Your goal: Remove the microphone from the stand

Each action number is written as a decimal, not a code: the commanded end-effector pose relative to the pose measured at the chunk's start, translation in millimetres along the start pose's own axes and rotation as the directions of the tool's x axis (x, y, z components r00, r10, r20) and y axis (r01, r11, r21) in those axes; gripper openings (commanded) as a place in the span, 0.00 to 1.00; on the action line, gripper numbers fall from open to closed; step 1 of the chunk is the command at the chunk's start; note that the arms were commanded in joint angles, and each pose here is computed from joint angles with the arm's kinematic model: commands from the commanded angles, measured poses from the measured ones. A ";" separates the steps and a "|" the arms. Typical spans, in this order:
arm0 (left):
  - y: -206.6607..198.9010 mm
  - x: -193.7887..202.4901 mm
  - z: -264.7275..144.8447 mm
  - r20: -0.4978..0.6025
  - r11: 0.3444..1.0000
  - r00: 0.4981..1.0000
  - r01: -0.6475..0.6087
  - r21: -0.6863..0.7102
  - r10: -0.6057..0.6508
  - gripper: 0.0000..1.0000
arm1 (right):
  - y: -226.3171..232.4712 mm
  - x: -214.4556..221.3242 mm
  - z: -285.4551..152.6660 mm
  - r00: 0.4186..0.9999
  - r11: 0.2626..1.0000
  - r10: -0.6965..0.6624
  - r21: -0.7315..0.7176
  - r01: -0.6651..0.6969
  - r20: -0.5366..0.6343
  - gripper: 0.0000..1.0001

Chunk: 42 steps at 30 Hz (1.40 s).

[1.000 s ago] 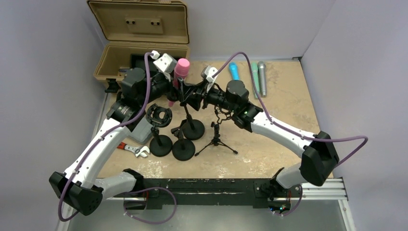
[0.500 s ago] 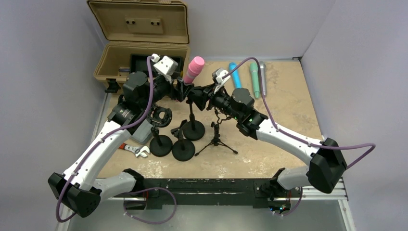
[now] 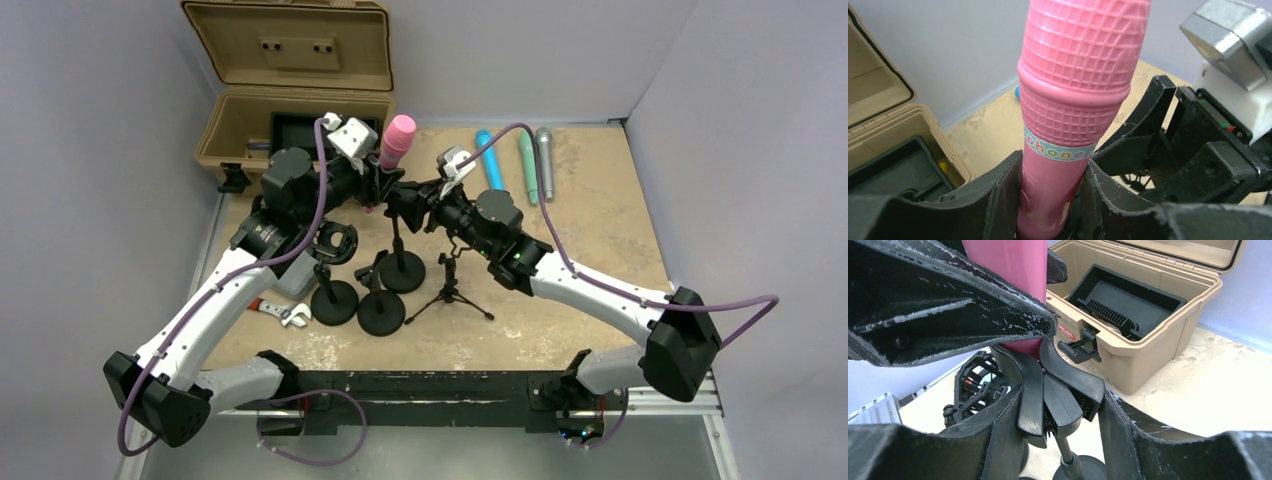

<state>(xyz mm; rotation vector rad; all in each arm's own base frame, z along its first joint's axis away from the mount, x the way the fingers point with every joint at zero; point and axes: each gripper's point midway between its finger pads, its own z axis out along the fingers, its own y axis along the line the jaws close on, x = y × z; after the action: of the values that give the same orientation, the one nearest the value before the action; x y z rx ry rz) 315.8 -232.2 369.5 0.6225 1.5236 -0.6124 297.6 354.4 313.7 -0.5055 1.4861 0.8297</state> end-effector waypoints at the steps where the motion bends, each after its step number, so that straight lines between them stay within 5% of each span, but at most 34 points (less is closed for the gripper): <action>1: -2.5 -12.8 5.6 0.040 0.999 0.999 -0.020 0.026 0.019 0.22 | 20.1 -38.9 -6.6 0.995 0.998 0.027 -0.054 -0.022 0.093 0.33; 4: -5.2 -9.4 6.3 0.031 0.998 0.999 -0.032 0.045 0.031 0.08 | 22.7 -41.9 -8.9 0.996 0.998 0.025 -0.067 -0.019 0.090 0.42; 13: -18.3 -3.3 5.9 0.034 0.985 0.995 -0.102 0.136 0.098 0.00 | 15.9 -49.5 -30.2 0.985 0.971 -0.151 -0.175 0.164 0.084 0.69; 25: -25.3 -2.8 2.8 0.045 0.977 0.992 -0.124 0.174 0.118 0.00 | 11.6 -29.1 -29.1 0.925 0.802 -0.358 -0.465 0.375 0.128 0.65; 33: -24.3 -2.9 2.9 0.044 0.978 0.992 -0.120 0.169 0.115 0.00 | 25.6 -23.8 -33.4 0.944 0.785 -0.292 -0.526 0.328 0.153 0.62; 42: -24.7 -3.8 2.7 0.045 0.979 0.993 -0.116 0.169 0.110 0.00 | 10.5 -21.4 -33.4 0.961 0.881 -0.235 -0.386 0.273 0.144 0.67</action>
<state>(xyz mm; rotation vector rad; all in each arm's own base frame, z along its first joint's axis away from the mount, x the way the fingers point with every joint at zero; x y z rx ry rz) 302.4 -250.2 371.8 0.8165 1.4158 -0.6567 268.8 336.3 331.9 -1.0202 1.0954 0.9347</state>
